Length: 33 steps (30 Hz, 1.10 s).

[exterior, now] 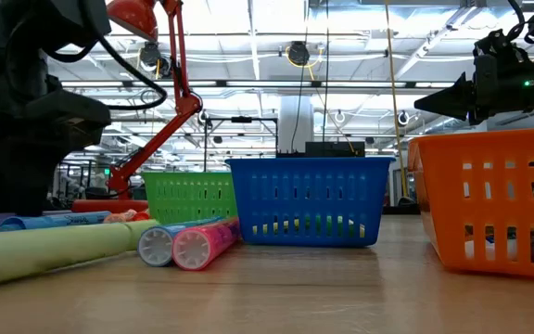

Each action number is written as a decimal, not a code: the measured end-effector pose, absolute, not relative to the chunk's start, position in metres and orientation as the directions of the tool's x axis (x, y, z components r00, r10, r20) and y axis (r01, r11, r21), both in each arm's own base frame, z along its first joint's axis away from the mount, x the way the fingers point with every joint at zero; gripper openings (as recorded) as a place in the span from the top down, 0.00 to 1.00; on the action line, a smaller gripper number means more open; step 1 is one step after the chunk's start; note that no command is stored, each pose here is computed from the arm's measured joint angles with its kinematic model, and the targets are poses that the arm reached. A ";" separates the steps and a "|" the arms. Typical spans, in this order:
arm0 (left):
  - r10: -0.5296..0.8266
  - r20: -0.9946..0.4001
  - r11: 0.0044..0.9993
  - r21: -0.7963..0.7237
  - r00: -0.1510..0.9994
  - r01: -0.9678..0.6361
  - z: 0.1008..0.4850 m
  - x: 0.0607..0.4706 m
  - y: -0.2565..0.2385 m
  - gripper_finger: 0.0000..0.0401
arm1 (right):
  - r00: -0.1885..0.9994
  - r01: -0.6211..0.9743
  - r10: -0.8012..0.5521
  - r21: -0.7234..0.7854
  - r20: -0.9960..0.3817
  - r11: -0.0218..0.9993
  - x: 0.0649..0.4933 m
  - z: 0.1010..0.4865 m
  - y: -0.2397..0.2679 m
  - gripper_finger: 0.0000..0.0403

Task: Pick & Place Markers
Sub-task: Put the purple highlighter into the green basket

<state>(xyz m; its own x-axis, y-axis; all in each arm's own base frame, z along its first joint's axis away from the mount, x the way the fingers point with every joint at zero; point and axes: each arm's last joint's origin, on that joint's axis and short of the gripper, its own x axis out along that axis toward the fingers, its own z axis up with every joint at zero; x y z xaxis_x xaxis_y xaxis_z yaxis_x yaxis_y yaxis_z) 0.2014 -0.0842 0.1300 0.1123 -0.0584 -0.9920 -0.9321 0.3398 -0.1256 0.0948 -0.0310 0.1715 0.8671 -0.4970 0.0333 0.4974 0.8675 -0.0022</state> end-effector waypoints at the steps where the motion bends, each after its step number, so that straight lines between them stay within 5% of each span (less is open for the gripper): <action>1: -0.046 -0.993 0.351 -0.117 0.108 -0.929 0.130 0.201 -0.084 0.78 | 0.867 0.497 -0.497 -0.002 0.033 0.868 0.095 0.171 -0.031 1.00; 13: 0.130 -0.991 0.371 0.072 -0.025 -0.926 0.129 0.187 -0.070 0.78 | 0.867 0.497 -0.497 -0.002 0.033 0.868 0.095 0.171 -0.031 1.00; 20: 0.240 -0.970 0.474 0.094 0.026 -0.876 0.128 0.189 -0.065 0.78 | 0.867 0.497 -0.497 -0.002 0.033 0.868 0.095 0.171 -0.031 1.00; 33: 0.535 -0.836 0.445 0.160 0.119 -0.881 0.135 0.196 -0.040 0.78 | 0.867 0.497 -0.497 -0.002 0.033 0.868 0.095 0.171 -0.031 1.00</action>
